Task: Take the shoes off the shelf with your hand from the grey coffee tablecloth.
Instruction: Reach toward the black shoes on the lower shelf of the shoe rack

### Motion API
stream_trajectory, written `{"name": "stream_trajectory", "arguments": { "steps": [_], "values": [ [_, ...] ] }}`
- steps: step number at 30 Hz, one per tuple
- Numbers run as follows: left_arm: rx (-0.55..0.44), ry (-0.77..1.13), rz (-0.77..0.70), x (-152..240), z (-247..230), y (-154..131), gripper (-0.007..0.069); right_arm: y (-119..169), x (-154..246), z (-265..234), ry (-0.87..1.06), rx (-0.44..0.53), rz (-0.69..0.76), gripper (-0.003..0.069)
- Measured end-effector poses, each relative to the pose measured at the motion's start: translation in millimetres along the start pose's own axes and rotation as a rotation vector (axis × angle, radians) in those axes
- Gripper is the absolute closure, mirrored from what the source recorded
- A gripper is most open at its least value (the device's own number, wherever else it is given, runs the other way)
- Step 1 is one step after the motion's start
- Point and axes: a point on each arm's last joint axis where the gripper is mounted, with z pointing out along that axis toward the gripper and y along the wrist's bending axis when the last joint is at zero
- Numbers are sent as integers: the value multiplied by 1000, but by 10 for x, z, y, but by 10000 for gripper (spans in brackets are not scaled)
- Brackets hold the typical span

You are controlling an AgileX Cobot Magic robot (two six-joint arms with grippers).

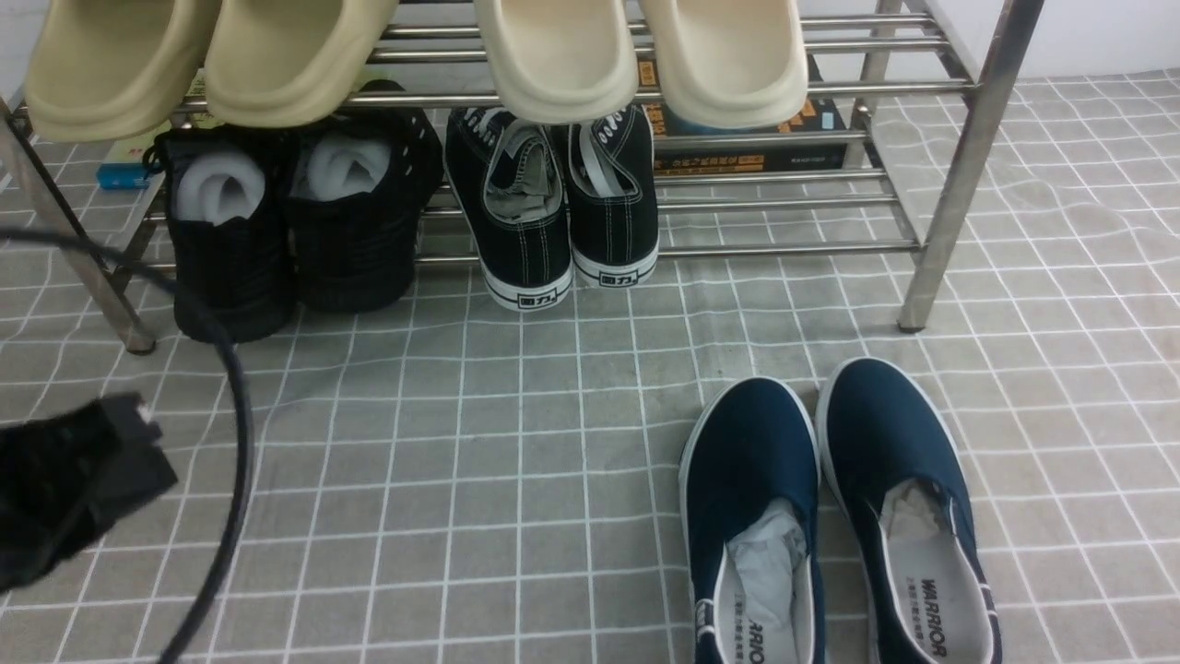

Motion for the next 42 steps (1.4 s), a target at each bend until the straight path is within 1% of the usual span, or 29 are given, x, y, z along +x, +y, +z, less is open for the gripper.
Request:
{"name": "stream_trajectory", "arguments": {
  "steps": [1, 2, 4, 6, 7, 8, 10, 11, 12, 13, 15, 17, 18, 19, 20, 21, 23, 26, 31, 36, 37, 38, 39, 40, 41, 42],
  "values": [
    [-21, 0, 23, -112, 50, -31, 538, 0, 0, 0, 0, 0, 0, 468],
    [-27, -7, 35, -154, 41, -47, 533, 0, 0, 0, 0, 0, 0, 467],
    [-81, -45, 98, -394, 188, -76, 465, 0, 0, 0, 0, 0, 0, 462],
    [-104, -97, 103, -549, 307, -87, 398, 0, 0, 0, 0, 0, 0, 457],
    [-106, -105, 98, -569, 315, -90, 391, 0, 0, 0, 0, 0, 0, 456],
    [-108, -137, 70, -653, 402, -96, 343, 0, 0, 0, 0, 0, 0, 455],
    [-111, -163, -3, -731, 542, -88, 279, 0, 0, 0, 0, 0, 0, 452],
    [-112, -166, 0, -740, 554, -88, 273, 0, 0, 0, 0, 0, 0, 452],
    [-110, -184, -49, -783, 665, -74, 231, 0, 0, 0, 0, 0, 0, 449],
    [-109, -188, -59, -787, 675, -73, 222, 0, 0, 0, 0, 0, 0, 448],
    [-88, -229, -129, -847, 855, -53, 176, 0, 0, 0, 0, 0, 0, 445],
    [-57, -269, -190, -893, 974, -48, 158, 0, 0, 0, 0, 0, 0, 443],
    [-52, -276, -195, -900, 972, -52, 157, 0, 0, 0, 0, 0, 0, 443],
    [-28, -304, -240, -930, 1066, -44, 151, 0, 0, 0, 0, 0, 0, 440],
    [-6, -319, -249, -950, 1100, -46, 151, 0, 0, 0, 0, 0, 0, 439],
    [-11, -324, -257, -951, 1120, -41, 151, 0, 0, 0, 0, 0, 0, 438],
    [16, -357, -278, -982, 1224, -31, 148, 0, 0, 0, 0, 0, 0, 435],
    [27, -372, -282, -997, 1331, -12, 148, 0, 0, 0, 0, 0, 0, 431],
    [12, -353, -290, -972, 1503, 45, 148, 0, 0, 0, 0, 0, 0, 426],
    [-2, -337, -295, -940, 1635, 95, 188, 0, 0, 0, 0, 0, 0, 423],
    [-4, -335, -295, -936, 1654, 102, 206, 0, 0, 0, 0, 0, 0, 421],
    [-7, -330, -296, -928, 1684, 110, 262, 0, 0, 0, 0, 0, 0, 421],
    [-8, -329, -296, -927, 1686, 111, 262, 0, 0, 0, 0, 0, 0, 421],
    [-9, -328, -296, -926, 1687, 112, 359, 0, 0, 0, 0, 0, 0, 421],
    [-9, -327, -296, -925, 1687, 112, 407, 0, 0, 0, 0, 0, 0, 421],
    [-10, -326, -296, -924, 1687, 113, 419, 0, 0, 0, 0, 0, 0, 421]
  ]
}}
